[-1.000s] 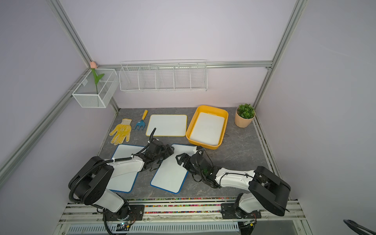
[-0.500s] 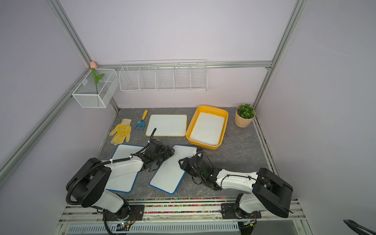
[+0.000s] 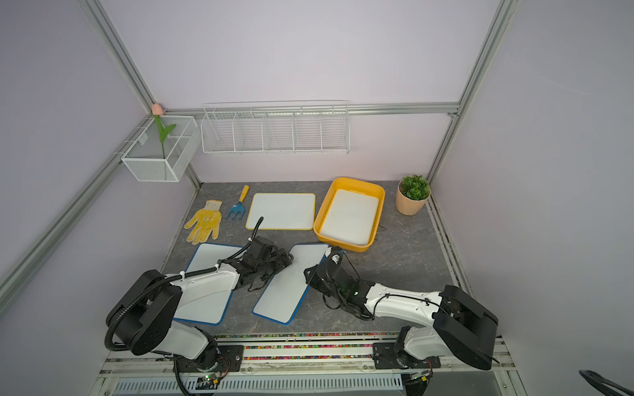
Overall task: Put the whiteboard into the storage box
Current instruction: Pick up the whiteboard at the center of the board.
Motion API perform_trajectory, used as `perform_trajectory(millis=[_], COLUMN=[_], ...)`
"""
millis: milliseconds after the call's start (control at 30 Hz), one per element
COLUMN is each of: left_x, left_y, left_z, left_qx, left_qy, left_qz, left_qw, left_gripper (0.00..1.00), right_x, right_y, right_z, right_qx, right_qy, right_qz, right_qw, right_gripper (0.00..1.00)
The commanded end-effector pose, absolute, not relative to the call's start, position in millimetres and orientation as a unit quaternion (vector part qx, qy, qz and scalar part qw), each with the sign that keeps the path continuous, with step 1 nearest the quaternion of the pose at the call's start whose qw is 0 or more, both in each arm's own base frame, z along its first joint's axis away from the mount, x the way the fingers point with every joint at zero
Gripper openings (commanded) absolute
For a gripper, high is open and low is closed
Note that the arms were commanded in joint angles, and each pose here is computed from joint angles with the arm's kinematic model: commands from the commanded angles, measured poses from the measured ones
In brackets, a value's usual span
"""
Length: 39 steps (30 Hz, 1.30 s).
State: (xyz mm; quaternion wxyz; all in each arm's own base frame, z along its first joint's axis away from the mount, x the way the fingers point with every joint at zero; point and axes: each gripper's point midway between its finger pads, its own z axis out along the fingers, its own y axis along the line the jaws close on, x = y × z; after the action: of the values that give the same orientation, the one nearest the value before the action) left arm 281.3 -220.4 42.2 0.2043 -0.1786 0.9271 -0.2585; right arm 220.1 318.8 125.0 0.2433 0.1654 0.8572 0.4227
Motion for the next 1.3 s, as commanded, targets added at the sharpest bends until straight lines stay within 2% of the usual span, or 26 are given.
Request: perform_trajectory(millis=[0, 333, 567, 667, 1033, 1267], left_x=[235.7, 245.6, 255.4, 262.5, 281.9, 285.7], left_y=[-186.0, -152.9, -143.7, -151.8, -191.8, -202.7], left_z=[7.3, 84.8, 133.9, 160.6, 255.1, 283.8], left_qx=[-0.19, -0.185, -0.141, -0.098, 0.055, 0.12], left_qy=[0.957, 0.947, 0.932, 0.928, 0.911, 0.896], left_qz=[-0.172, -0.134, -0.138, -0.149, -0.159, -0.151], left_qw=[0.133, 0.227, 0.305, 0.328, 0.377, 0.4], left_gripper=[0.9, 0.91, 0.95, 1.0, 0.99, 0.99], right_x=[219.7, 216.9, 225.1, 236.3, 297.2, 347.3], right_y=[321.5, 318.5, 308.4, 297.2, 218.9, 168.0], right_z=[139.4, 163.6, 201.3, 220.5, 278.0, 296.6], right_qx=[0.157, 0.13, 0.124, 0.127, 0.169, 0.198], right_qy=[0.854, 0.863, 0.856, 0.851, 0.819, 0.805], right_qz=[0.425, 0.411, 0.417, 0.42, 0.437, 0.449], right_qw=[0.254, 0.263, 0.28, 0.288, 0.331, 0.334], right_gripper=[0.15, 0.07, 0.06, 0.06, 0.06, 0.06])
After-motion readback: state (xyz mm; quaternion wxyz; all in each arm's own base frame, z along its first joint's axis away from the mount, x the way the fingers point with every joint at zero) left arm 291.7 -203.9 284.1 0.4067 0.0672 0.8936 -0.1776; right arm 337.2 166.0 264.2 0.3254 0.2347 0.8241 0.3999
